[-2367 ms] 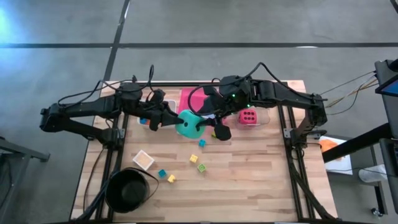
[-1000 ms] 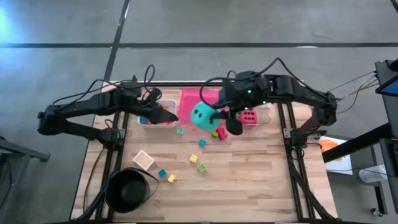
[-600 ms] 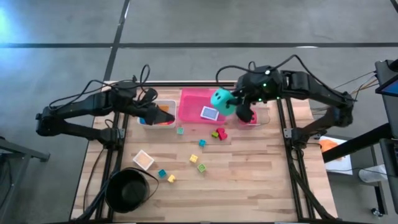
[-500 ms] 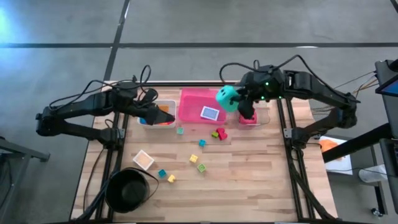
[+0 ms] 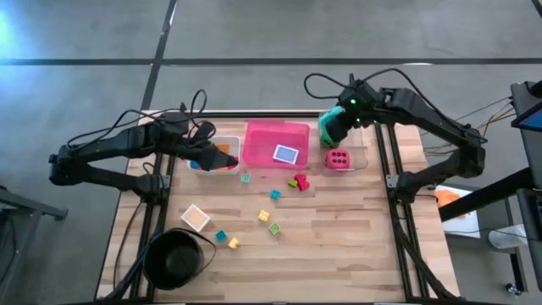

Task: Pick & Place Toys
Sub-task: Put the blue dice into the transparent bin bin

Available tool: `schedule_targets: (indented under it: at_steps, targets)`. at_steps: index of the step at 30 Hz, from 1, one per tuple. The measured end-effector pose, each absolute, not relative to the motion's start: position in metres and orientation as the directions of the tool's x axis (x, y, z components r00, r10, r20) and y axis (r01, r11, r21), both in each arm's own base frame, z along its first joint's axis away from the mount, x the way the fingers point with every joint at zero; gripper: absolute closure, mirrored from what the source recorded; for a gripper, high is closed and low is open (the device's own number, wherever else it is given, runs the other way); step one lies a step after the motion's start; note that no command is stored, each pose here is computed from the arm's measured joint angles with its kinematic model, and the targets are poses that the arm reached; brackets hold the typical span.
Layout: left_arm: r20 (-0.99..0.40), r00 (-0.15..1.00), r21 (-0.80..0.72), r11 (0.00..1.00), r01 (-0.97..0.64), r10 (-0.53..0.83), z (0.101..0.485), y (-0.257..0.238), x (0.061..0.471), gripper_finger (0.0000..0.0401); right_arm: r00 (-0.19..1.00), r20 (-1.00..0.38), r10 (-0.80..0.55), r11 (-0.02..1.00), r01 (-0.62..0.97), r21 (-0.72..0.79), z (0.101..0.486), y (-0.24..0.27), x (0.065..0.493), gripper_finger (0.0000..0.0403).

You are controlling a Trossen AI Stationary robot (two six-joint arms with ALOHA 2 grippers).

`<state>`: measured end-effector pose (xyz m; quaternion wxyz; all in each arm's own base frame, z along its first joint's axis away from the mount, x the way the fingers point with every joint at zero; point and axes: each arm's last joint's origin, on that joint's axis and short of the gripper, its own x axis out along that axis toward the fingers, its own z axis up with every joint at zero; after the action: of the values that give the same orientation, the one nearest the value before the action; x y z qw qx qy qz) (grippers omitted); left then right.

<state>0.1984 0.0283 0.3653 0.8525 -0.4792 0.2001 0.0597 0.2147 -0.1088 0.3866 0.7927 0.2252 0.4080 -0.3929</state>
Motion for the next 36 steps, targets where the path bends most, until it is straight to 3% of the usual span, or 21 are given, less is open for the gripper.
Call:
schedule_targets:
  at_steps: [8,18,24,36]
  targets:
    - [-0.454,0.889,-0.773,0.524,-0.358,-0.063,0.360,0.029,0.196,0.0061,0.149,-0.899,-0.411,0.547,0.829,-0.113,0.355,-0.127,0.228,0.0296]
    - [-0.465,0.884,-0.766,0.520,-0.379,-0.041,0.359,0.029,0.196,0.0061,-0.099,-0.918,-0.383,0.567,0.759,-0.319,0.312,-0.143,0.253,0.0298]
    - [-0.466,0.884,-0.759,0.526,-0.385,-0.026,0.359,0.030,0.196,0.0061,-0.174,-0.903,-0.393,0.562,0.732,-0.386,0.295,-0.149,0.261,0.0298]
    - [-0.467,0.884,-0.751,0.534,-0.388,-0.015,0.359,0.030,0.196,0.0061,-0.213,-0.876,-0.432,0.569,0.690,-0.448,0.270,-0.138,0.265,0.0298]
